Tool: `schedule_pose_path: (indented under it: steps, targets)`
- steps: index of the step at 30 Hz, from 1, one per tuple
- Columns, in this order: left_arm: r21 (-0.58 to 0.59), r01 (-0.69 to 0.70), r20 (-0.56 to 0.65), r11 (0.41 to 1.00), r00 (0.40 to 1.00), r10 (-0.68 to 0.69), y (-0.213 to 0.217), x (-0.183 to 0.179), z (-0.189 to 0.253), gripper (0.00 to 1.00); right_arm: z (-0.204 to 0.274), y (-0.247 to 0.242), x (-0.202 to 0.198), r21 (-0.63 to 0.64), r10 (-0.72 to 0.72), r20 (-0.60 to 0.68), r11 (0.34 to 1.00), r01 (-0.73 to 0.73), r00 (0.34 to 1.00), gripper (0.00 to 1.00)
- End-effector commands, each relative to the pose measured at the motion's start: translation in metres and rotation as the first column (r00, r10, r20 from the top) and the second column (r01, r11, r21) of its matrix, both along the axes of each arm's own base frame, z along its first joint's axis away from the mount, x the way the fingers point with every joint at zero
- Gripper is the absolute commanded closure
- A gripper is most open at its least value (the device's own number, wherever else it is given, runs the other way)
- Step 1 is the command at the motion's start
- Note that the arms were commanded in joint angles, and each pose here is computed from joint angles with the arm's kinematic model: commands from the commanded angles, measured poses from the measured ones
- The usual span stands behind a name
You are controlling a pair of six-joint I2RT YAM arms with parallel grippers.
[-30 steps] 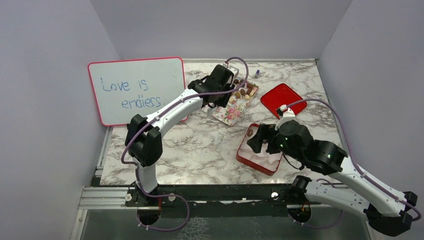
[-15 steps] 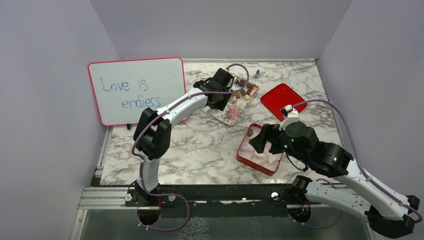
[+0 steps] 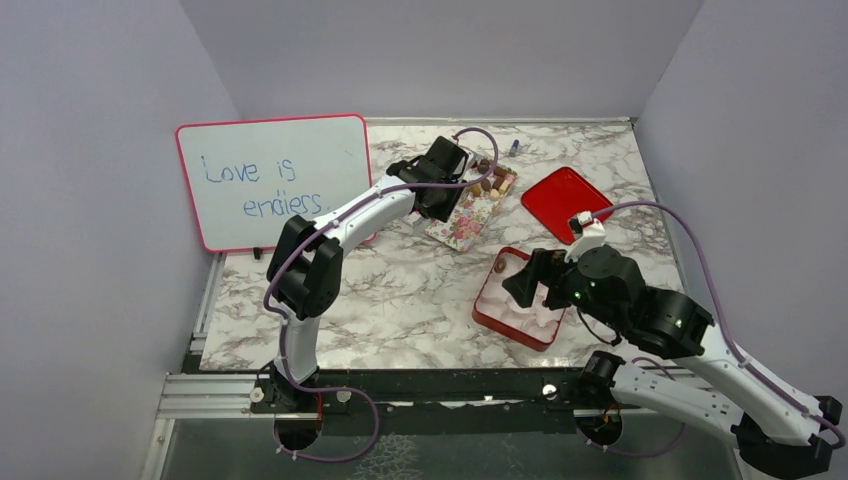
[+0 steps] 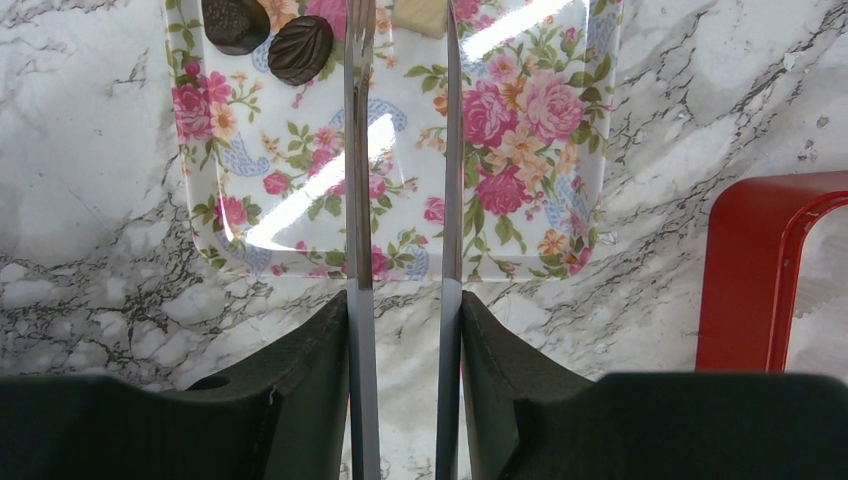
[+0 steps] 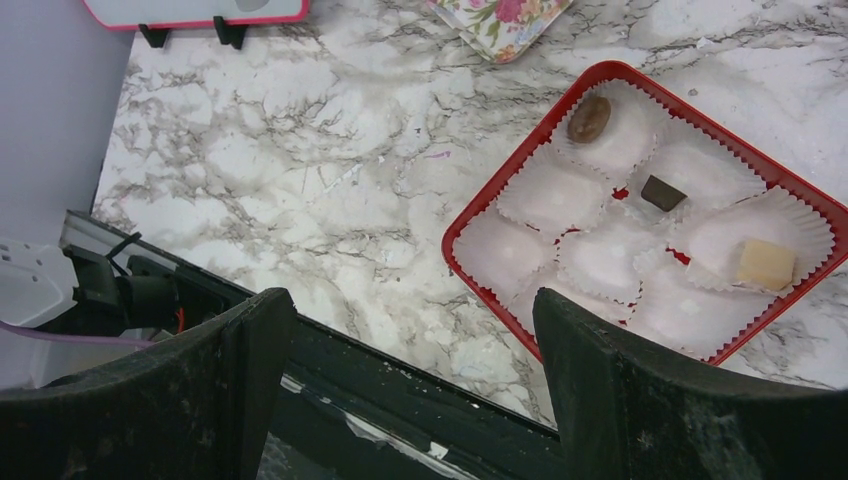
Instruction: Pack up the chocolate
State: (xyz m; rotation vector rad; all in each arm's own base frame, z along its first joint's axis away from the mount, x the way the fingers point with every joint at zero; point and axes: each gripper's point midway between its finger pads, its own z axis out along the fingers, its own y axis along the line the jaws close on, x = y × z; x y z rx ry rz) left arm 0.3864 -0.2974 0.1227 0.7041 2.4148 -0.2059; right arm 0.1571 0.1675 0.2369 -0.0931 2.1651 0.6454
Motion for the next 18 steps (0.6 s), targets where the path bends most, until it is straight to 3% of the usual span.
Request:
schedule_pose_path:
  steps: [1, 18]
  targets:
    - [-0.028, 0.035, -0.006, 0.999, 0.999, -0.035, -0.007, -0.001, -0.001, 0.59, 0.01, -0.002, 0.001, 0.012, -0.011, 0.026, 1.0, 0.011, 1.0, 0.06]
    - [-0.02, 0.028, -0.013, 0.999, 1.0, -0.028, -0.006, -0.002, -0.007, 0.6, 0.022, -0.008, 0.0, 0.025, -0.014, 0.051, 1.0, 0.013, 0.999, 0.06]
